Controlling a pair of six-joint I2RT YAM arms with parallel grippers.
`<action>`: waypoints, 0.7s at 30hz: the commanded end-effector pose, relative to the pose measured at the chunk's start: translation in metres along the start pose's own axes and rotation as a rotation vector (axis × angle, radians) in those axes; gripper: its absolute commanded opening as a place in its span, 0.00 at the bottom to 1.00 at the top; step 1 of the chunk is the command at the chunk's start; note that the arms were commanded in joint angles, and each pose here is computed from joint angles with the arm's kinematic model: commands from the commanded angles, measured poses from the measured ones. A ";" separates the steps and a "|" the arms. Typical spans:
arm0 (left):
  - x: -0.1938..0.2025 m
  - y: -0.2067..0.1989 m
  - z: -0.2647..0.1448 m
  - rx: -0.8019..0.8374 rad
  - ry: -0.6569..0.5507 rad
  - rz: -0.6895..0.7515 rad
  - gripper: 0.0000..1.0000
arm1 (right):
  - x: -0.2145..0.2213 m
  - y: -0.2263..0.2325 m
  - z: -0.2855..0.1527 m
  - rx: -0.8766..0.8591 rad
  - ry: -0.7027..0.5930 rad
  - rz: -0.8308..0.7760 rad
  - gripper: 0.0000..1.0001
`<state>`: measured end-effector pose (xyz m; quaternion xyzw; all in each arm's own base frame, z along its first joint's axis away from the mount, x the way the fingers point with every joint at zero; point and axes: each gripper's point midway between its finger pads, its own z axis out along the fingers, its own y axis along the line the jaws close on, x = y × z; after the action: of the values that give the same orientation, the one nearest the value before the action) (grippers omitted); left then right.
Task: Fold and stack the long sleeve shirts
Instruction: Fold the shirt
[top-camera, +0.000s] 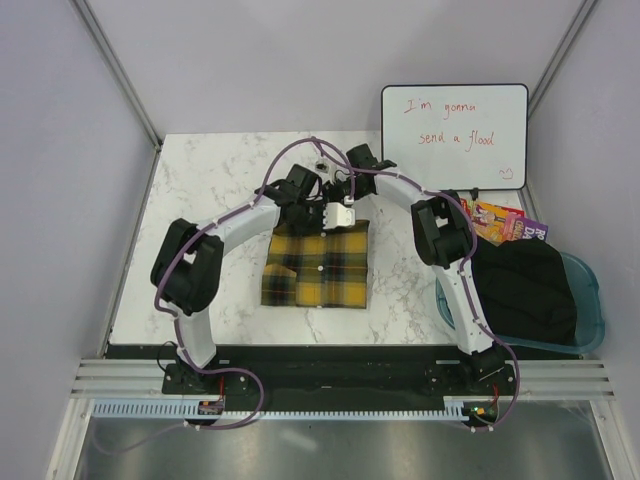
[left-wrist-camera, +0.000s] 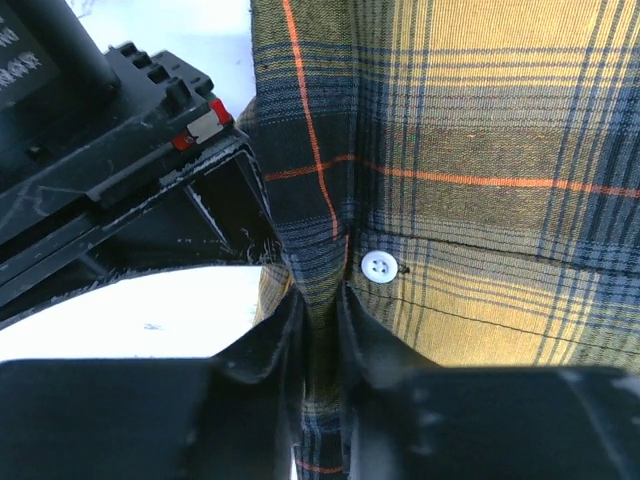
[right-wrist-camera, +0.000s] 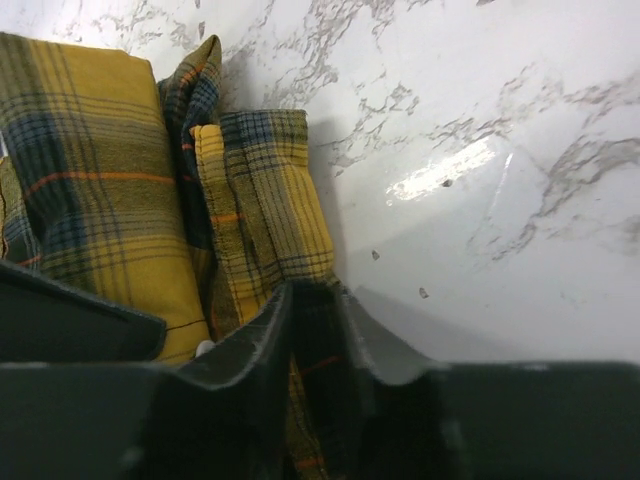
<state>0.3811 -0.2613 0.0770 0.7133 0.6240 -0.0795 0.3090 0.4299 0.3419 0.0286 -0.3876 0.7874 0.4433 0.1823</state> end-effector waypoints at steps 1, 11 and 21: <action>-0.008 0.029 -0.011 -0.097 -0.052 0.016 0.36 | -0.060 0.010 -0.035 0.088 -0.106 -0.126 0.37; -0.026 0.036 -0.121 -0.102 -0.224 -0.346 0.67 | -0.151 0.014 -0.144 0.351 -0.337 -0.178 0.69; 0.038 0.006 -0.130 0.061 -0.372 -1.116 0.64 | -0.063 0.069 -0.190 0.276 -0.272 0.118 0.69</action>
<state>0.3900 -0.1507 0.1789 0.3937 0.8014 -0.2496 0.3748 0.4876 0.2286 0.2293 -0.2714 0.8048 0.3558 0.3900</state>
